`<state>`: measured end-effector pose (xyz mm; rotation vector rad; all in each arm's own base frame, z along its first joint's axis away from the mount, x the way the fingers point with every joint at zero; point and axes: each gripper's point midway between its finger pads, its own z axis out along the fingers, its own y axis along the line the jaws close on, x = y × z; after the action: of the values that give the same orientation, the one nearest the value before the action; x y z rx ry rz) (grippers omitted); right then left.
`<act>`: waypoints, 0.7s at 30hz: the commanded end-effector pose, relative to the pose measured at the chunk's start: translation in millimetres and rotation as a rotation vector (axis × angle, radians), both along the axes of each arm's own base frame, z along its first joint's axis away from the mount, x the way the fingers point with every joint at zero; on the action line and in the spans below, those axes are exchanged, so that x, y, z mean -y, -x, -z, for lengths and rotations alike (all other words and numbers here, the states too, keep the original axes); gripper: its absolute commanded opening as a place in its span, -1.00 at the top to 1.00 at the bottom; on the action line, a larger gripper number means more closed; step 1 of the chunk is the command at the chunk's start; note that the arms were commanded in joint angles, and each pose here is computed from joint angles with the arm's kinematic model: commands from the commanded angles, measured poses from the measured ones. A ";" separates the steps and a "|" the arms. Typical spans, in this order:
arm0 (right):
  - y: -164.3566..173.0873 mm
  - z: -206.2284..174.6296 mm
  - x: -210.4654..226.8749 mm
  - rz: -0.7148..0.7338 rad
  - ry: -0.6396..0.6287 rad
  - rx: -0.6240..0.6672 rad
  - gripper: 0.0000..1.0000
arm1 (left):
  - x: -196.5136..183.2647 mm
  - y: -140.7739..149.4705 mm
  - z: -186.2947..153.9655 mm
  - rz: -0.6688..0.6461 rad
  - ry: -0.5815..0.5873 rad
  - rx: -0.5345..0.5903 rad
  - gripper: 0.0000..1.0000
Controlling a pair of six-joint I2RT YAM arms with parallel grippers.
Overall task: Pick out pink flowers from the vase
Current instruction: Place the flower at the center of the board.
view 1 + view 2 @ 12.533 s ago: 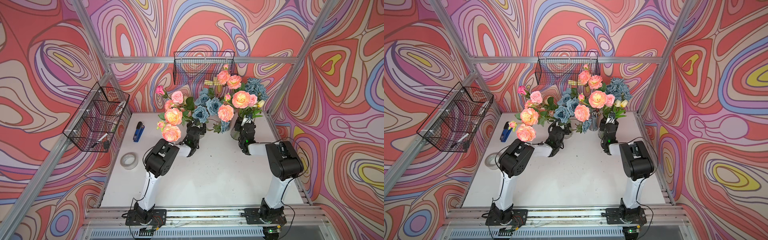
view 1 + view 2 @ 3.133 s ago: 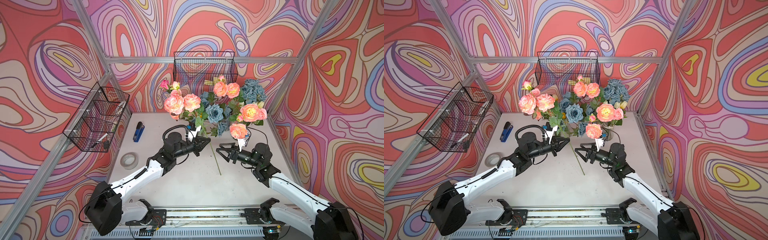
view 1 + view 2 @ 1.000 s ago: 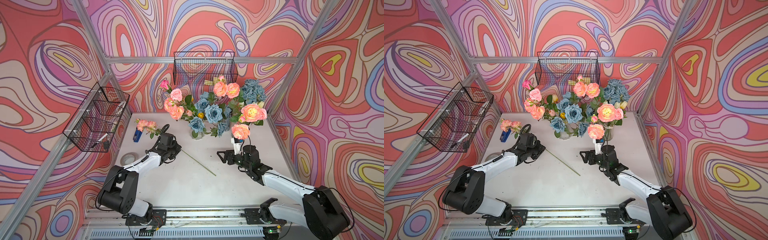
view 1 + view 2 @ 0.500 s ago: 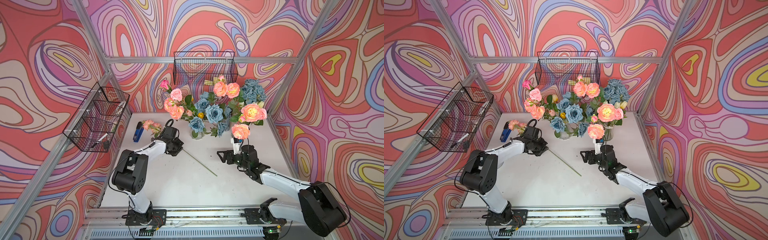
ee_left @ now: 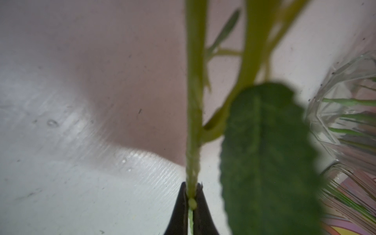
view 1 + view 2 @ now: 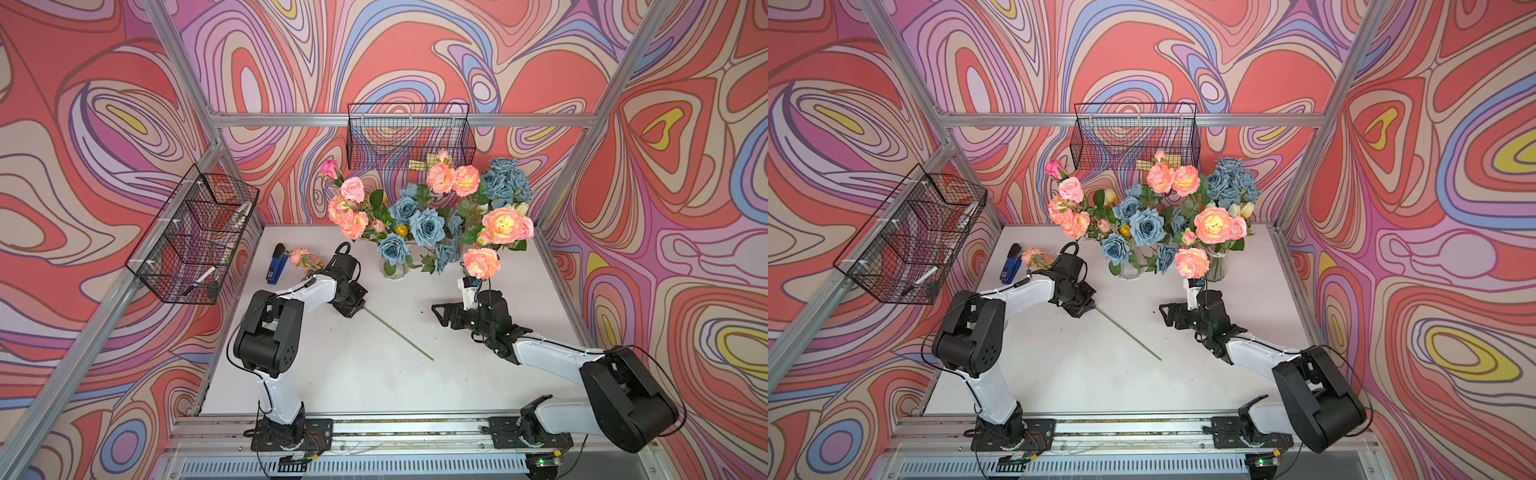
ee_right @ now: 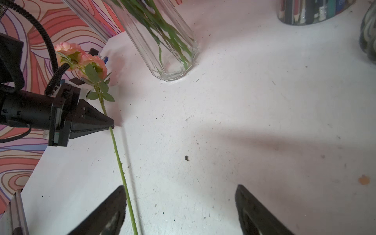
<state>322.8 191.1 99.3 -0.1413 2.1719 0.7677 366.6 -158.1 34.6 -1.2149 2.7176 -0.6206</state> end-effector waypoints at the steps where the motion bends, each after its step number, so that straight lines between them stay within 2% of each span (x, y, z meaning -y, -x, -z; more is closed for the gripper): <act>1: -5.1 -7.7 -6.0 -0.013 -0.016 0.021 -0.70 | -5.9 0.0 6.9 -0.032 -0.035 -0.050 1.00; 9: -3.2 -4.9 -2.8 -0.003 -0.007 0.019 -0.71 | 2.1 -3.4 15.2 -0.008 -0.015 -0.096 0.99; 21: -1.5 -2.5 -1.2 0.002 -0.005 0.016 -0.71 | 7.4 3.5 7.7 0.039 0.013 -0.100 0.49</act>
<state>323.8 191.6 98.7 -0.1411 2.1720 0.7677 371.8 -169.0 23.3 -1.2148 2.7947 -0.6375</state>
